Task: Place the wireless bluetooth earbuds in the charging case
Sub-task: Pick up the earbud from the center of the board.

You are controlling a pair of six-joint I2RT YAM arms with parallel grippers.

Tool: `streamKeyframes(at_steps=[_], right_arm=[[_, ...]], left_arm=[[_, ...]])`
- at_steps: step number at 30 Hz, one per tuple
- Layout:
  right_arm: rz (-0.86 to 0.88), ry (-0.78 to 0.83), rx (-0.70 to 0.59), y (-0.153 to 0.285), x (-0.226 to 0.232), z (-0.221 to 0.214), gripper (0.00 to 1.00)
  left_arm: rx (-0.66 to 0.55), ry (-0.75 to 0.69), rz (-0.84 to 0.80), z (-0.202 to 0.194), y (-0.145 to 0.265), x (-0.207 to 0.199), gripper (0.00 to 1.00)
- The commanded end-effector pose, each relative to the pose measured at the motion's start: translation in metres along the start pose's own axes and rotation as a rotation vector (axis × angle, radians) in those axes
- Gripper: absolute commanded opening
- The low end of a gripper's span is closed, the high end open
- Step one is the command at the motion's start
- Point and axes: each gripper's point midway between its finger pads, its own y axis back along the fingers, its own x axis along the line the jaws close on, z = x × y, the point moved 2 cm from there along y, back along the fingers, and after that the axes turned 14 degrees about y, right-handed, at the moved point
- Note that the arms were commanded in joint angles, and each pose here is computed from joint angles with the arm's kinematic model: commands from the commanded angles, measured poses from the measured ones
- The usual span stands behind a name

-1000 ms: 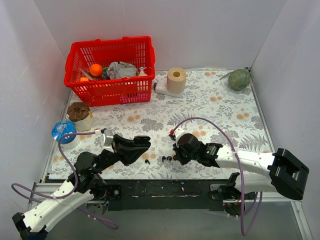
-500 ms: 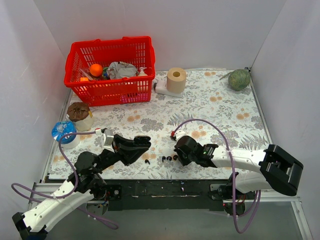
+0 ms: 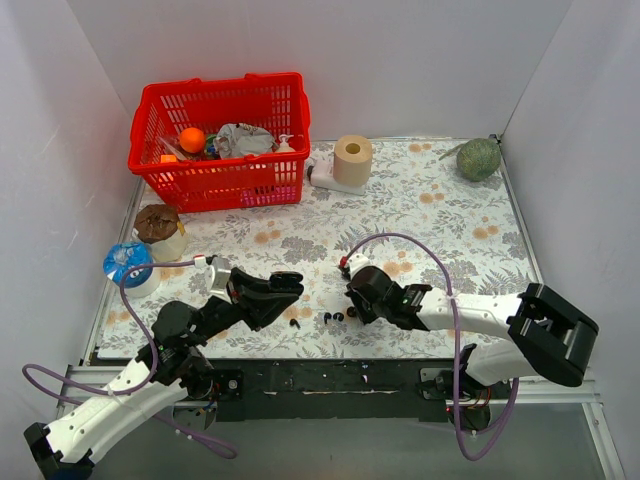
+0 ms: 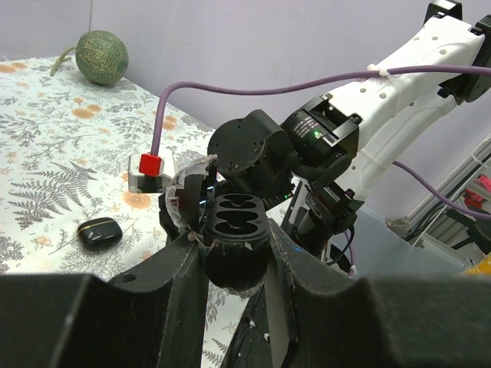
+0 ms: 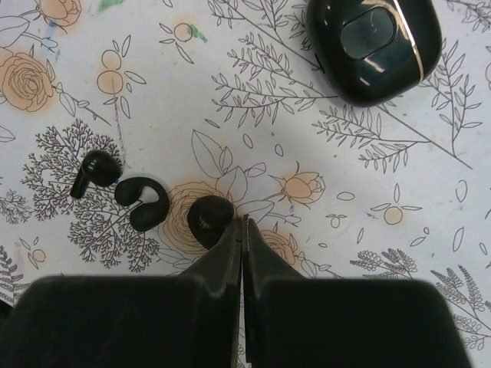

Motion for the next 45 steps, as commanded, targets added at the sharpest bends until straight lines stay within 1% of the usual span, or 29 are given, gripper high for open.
streamKeyframes(at_steps=[1,4,9,10,11,13,14,16,19,20,22,25,28,31,32,34,35,38,45], right_arm=[[-0.050,0.075,0.041,-0.005,-0.013,-0.006,0.01],[-0.038,0.108,0.032,-0.007,-0.013,-0.002,0.01],[-0.080,0.092,0.025,-0.002,-0.025,0.005,0.02],[-0.094,0.079,0.017,0.001,-0.028,0.008,0.06],[-0.122,0.070,-0.009,0.008,-0.033,0.014,0.17],[-0.134,0.058,-0.028,0.018,-0.036,0.021,0.28],[-0.088,0.056,-0.073,0.027,-0.030,0.030,0.35],[-0.015,0.075,-0.133,0.034,-0.018,0.040,0.41],[0.075,0.100,-0.191,0.045,-0.002,0.050,0.54],[0.121,0.106,-0.202,0.047,0.005,0.052,0.61],[0.157,0.114,-0.202,0.047,0.011,0.052,0.64],[0.204,0.124,-0.192,0.046,0.019,0.050,0.64],[0.229,0.124,-0.174,0.042,0.023,0.048,0.62],[0.229,0.121,-0.177,0.039,0.024,0.048,0.58],[0.261,0.122,-0.179,0.039,0.029,0.049,0.56],[0.271,0.120,-0.174,0.038,0.031,0.048,0.52],[0.272,0.120,-0.165,0.036,0.031,0.047,0.47],[0.274,0.113,-0.159,0.033,0.032,0.047,0.44],[0.256,0.105,-0.125,0.025,0.031,0.042,0.41]], left_arm=[[-0.016,-0.002,0.003,0.007,-0.002,-0.003,0.00],[-0.012,-0.001,0.002,0.006,-0.002,-0.003,0.00],[-0.015,-0.004,0.004,0.006,-0.002,-0.003,0.00],[-0.017,-0.003,0.006,0.007,-0.002,-0.002,0.00],[-0.018,-0.003,0.005,0.007,-0.002,-0.003,0.00],[-0.021,-0.003,0.010,0.008,-0.001,-0.002,0.00],[-0.024,-0.004,0.010,0.008,-0.001,-0.002,0.00],[-0.027,-0.002,0.013,0.008,-0.001,-0.001,0.00],[-0.029,-0.004,0.010,0.009,-0.001,-0.003,0.00],[-0.025,-0.005,0.011,0.008,-0.001,-0.002,0.00],[-0.026,-0.002,0.009,0.008,-0.001,-0.003,0.00],[-0.025,0.001,0.007,0.008,-0.001,-0.003,0.00],[-0.020,0.003,0.007,0.007,-0.001,-0.003,0.00],[-0.017,0.005,0.008,0.006,0.000,-0.002,0.00],[-0.019,0.007,0.010,0.007,-0.001,-0.002,0.00],[-0.016,0.007,0.009,0.006,-0.001,-0.002,0.00],[-0.018,0.007,0.011,0.007,-0.001,-0.002,0.00],[-0.012,0.007,0.013,0.006,-0.002,-0.001,0.00],[-0.008,0.008,0.014,0.005,-0.002,-0.001,0.00]])
